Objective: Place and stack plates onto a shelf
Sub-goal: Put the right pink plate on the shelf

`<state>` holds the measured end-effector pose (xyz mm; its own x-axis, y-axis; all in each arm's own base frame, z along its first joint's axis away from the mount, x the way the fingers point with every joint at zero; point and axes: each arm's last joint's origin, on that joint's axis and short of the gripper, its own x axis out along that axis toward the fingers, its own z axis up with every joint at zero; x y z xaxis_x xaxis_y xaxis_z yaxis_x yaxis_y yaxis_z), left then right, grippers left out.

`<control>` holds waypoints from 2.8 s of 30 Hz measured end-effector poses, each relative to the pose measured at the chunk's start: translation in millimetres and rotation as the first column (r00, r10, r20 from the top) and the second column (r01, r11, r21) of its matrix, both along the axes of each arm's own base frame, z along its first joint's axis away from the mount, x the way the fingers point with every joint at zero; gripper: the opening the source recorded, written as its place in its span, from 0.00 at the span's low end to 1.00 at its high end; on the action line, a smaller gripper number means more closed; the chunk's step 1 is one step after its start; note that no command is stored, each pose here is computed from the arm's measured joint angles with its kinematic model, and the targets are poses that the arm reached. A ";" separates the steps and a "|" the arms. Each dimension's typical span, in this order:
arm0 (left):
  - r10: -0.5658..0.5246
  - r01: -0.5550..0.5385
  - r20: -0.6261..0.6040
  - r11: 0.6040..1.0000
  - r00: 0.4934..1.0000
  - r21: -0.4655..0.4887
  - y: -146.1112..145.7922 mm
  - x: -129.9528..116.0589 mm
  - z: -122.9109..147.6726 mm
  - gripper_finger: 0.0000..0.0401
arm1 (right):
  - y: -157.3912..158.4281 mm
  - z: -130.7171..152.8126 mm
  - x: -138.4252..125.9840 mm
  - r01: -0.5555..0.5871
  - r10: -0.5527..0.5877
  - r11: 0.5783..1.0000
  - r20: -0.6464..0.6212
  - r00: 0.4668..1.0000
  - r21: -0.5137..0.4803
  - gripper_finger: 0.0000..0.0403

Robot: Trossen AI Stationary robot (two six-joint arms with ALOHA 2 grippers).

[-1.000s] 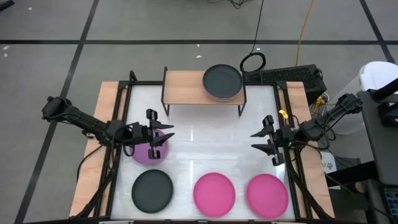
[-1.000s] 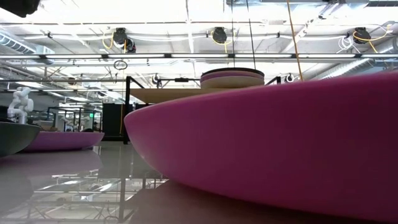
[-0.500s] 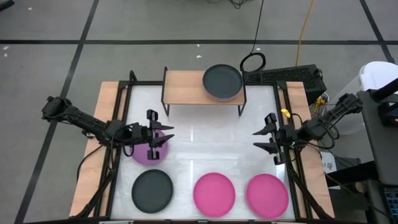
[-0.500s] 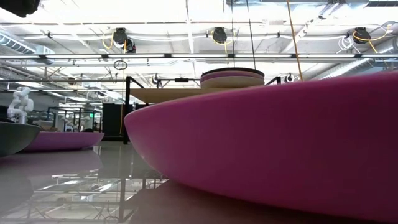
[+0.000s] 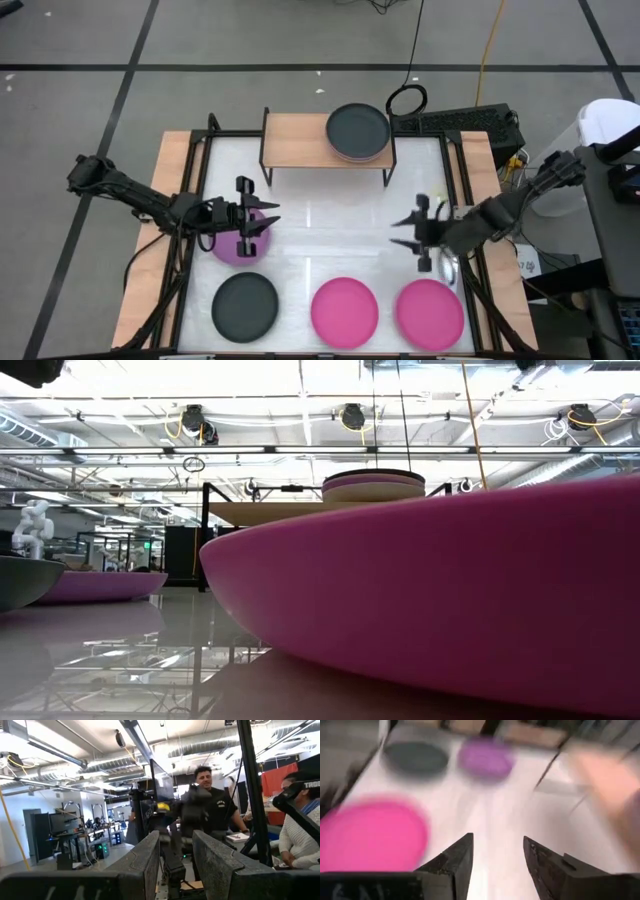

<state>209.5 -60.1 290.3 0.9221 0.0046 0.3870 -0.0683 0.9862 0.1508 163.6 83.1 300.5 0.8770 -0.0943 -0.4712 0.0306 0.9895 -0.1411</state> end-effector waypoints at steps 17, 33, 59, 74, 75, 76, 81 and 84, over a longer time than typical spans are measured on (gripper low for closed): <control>-0.003 0.003 0.000 1.000 1.000 -0.010 0.0 0.0 0.1 0.31 | 16.1 -90.7 -14.9 0.216 0.044 0.948 -0.765 0.643 0.236 0.38; -0.003 0.003 -0.018 1.000 1.000 -0.004 -0.2 0.7 -1.6 0.31 | 19.9 -155.1 -20.2 0.227 0.223 0.852 -0.720 0.658 0.471 0.38; 0.015 -0.018 -0.054 0.998 0.998 -0.061 9.1 4.7 -5.1 0.31 | 13.3 -169.6 -28.4 0.304 0.168 0.836 -0.740 0.651 0.457 0.01; 0.025 -0.028 -0.053 0.997 0.998 -0.069 9.6 4.8 -5.0 0.31 | 0.5 -95.0 -23.4 0.197 0.029 0.845 -0.410 0.912 0.497 0.00; 0.033 -0.037 -0.054 0.997 0.998 -0.072 10.0 4.8 -5.1 0.31 | -1.7 -86.8 -21.4 0.179 0.007 0.843 -0.344 0.939 0.507 0.00; 0.042 -0.046 -0.054 0.996 0.998 -0.074 10.7 4.9 -5.1 0.31 | -3.9 -78.2 -19.1 0.153 -0.006 0.845 -0.276 0.961 0.513 0.00; 0.063 -0.067 -0.055 0.995 0.997 -0.078 13.7 5.5 -5.1 0.31 | -19.0 -27.4 -4.2 -0.003 -0.066 0.893 0.138 0.988 0.449 0.00; 0.053 -0.057 -0.036 0.993 0.998 -0.107 13.9 4.9 -3.4 0.31 | -33.5 -1.4 5.3 0.027 -0.165 0.941 0.388 0.907 0.339 0.00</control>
